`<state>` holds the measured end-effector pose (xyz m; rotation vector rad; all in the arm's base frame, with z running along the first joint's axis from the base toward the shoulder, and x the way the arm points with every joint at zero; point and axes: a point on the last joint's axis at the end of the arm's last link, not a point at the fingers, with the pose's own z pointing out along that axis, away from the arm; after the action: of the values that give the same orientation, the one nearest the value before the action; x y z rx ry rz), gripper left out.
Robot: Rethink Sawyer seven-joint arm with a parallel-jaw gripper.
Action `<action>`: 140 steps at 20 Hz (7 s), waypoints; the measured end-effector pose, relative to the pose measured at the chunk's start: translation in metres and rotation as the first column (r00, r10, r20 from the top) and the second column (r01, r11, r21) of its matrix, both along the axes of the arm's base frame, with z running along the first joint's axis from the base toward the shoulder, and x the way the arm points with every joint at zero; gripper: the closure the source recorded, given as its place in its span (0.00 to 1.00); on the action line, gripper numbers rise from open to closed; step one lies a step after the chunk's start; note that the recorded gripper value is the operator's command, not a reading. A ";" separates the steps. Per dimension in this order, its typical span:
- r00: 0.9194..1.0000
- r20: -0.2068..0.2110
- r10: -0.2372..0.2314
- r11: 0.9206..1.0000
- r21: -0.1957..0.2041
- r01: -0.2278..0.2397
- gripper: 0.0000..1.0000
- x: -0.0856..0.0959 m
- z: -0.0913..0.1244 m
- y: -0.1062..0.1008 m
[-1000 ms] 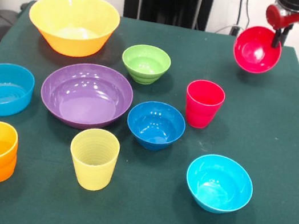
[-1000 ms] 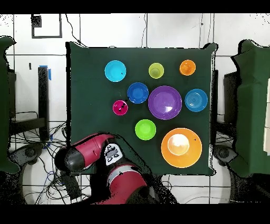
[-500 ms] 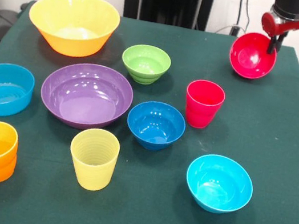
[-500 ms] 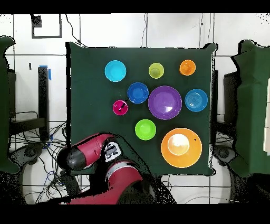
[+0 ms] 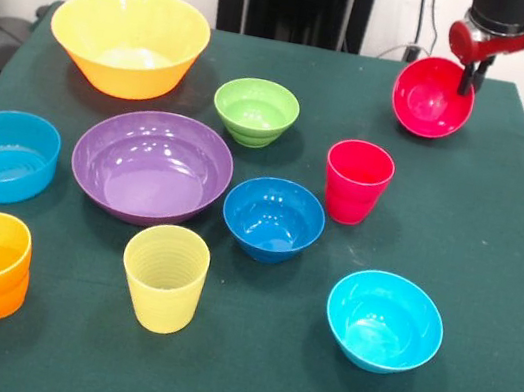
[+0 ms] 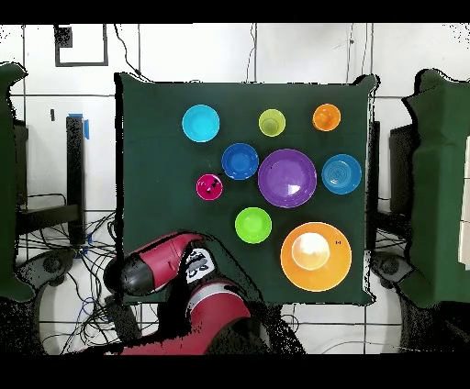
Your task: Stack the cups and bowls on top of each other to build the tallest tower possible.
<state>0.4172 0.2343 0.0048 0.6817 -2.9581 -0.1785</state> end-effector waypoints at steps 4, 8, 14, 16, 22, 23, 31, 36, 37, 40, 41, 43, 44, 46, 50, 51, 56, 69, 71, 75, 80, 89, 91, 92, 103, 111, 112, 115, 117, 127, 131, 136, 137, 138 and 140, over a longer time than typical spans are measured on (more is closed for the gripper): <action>1.000 0.000 0.000 1.000 0.000 0.000 1.00 0.000 0.000 0.000; 1.000 0.000 0.000 1.000 0.000 0.000 0.00 0.000 0.000 0.000; 1.000 0.000 0.000 1.000 -0.003 0.000 0.00 0.000 0.000 -0.001; 1.000 0.001 -0.001 1.000 -0.005 0.001 0.00 0.000 0.000 -0.002; 1.000 0.009 -0.001 1.000 -0.007 0.001 0.00 0.002 0.003 -0.002; 1.000 0.011 -0.001 1.000 -0.007 0.001 0.00 0.003 0.003 -0.002; 0.997 0.070 -0.036 0.999 -0.028 0.038 0.00 0.029 0.050 -0.021; 0.990 0.048 -0.134 0.989 -0.061 0.137 0.00 0.057 0.111 -0.045; 0.988 0.044 -0.146 0.987 -0.063 0.149 0.00 0.059 0.119 -0.046; 0.979 0.027 -0.202 0.977 -0.062 0.204 0.00 0.074 0.162 -0.051; 0.977 0.026 -0.210 0.976 -0.061 0.211 0.00 0.076 0.169 -0.051; 0.974 0.036 -0.223 0.973 -0.053 0.225 0.00 0.083 0.196 -0.048; 0.974 0.042 -0.221 0.974 -0.052 0.223 0.00 0.084 0.200 -0.046; 0.976 0.058 -0.211 0.976 -0.047 0.214 0.00 0.086 0.207 -0.042; 0.980 0.055 -0.191 0.981 -0.033 0.193 0.00 0.092 0.204 -0.033; 0.981 0.050 -0.188 0.981 -0.032 0.190 0.00 0.092 0.201 -0.032; 0.986 0.005 -0.165 0.986 -0.030 0.165 0.00 0.099 0.169 -0.034; 0.992 -0.069 -0.101 0.995 -0.025 0.100 0.00 0.116 0.079 -0.057; 0.992 -0.078 -0.104 0.995 -0.017 0.103 0.00 0.116 0.074 -0.060; 0.989 -0.082 -0.125 0.992 0.004 0.125 0.00 0.122 0.073 -0.069; 0.987 -0.077 -0.139 0.990 0.021 0.141 0.00 0.129 0.076 -0.076; 0.987 -0.072 -0.144 0.988 0.043 0.148 0.00 0.135 0.080 -0.078; 0.988 -0.071 -0.141 0.988 0.046 0.144 0.00 0.135 0.080 -0.077; 0.988 -0.070 -0.138 0.989 0.048 0.142 0.00 0.136 0.080 -0.076; 0.995 -0.035 -0.098 0.994 0.039 0.100 0.00 0.159 0.068 -0.078; 0.995 -0.003 -0.095 0.995 0.032 0.095 0.00 0.176 0.062 -0.088; 0.995 0.004 -0.097 0.995 0.032 0.097 0.00 0.179 0.061 -0.091; 0.995 0.011 -0.103 0.994 0.031 0.102 0.00 0.183 0.058 -0.098; 0.994 0.015 -0.107 0.994 0.029 0.106 0.00 0.186 0.056 -0.105; 0.990 0.015 -0.140 0.990 0.032 0.140 0.00 0.190 0.049 -0.132; 0.988 0.018 -0.155 0.988 0.027 0.154 0.00 0.191 0.048 -0.146; 0.986 0.019 -0.163 0.986 0.023 0.162 0.00 0.191 0.047 -0.155; 0.987 0.020 -0.162 0.987 0.021 0.161 0.00 0.191 0.047 -0.157; 0.987 0.020 -0.161 0.987 0.021 0.161 0.00 0.190 0.047 -0.157; 0.987 0.019 -0.159 0.987 0.020 0.158 0.00 0.189 0.047 -0.157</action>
<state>0.6063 0.0774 0.0516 0.4520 -3.0339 -0.2120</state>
